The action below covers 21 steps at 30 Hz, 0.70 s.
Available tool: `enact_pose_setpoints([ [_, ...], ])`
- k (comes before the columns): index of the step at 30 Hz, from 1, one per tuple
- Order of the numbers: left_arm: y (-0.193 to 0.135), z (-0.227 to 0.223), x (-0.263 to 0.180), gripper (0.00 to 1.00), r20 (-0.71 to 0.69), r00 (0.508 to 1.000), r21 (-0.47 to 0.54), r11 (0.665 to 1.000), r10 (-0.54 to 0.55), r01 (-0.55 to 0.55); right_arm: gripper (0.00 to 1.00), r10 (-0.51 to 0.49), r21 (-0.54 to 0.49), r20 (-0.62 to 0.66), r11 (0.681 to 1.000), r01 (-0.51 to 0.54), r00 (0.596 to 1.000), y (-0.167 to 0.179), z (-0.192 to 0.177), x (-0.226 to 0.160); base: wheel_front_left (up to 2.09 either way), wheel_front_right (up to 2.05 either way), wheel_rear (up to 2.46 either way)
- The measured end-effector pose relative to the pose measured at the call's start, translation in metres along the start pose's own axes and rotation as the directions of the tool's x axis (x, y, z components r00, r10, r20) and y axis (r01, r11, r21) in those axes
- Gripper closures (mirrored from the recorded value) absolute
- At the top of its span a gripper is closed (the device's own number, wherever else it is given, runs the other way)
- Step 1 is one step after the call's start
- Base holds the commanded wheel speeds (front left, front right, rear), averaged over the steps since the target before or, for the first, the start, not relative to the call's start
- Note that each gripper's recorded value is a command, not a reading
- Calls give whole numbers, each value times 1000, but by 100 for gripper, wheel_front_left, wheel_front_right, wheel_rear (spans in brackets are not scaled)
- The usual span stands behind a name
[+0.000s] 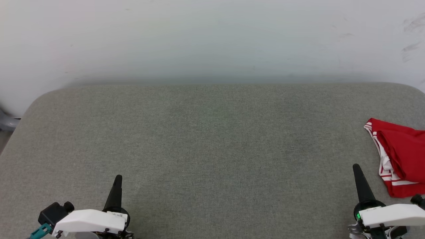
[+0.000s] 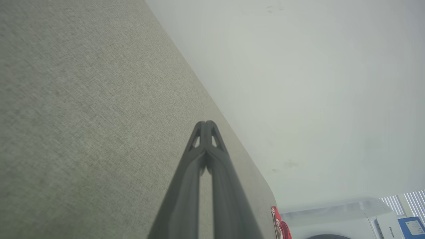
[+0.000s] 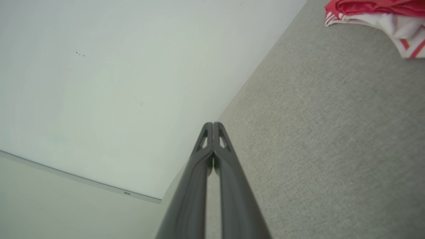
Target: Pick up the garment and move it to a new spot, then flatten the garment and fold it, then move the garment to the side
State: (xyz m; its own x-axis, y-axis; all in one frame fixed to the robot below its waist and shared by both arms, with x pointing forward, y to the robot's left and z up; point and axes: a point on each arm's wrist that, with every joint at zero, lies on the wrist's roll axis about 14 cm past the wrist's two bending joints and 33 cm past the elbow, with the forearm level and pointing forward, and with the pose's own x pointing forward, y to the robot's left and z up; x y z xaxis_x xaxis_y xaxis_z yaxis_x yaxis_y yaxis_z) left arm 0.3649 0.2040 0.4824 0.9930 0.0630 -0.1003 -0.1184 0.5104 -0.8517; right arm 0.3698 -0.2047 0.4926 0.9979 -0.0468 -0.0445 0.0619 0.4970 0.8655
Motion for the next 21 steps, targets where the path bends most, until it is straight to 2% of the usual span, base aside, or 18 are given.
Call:
enact_pose_setpoints([
  [21,-7,2,8,100,-13,999,-213,977,-31,28,100,11,204,-14,979,-8,1000,4,0,7,0,0,0],
])
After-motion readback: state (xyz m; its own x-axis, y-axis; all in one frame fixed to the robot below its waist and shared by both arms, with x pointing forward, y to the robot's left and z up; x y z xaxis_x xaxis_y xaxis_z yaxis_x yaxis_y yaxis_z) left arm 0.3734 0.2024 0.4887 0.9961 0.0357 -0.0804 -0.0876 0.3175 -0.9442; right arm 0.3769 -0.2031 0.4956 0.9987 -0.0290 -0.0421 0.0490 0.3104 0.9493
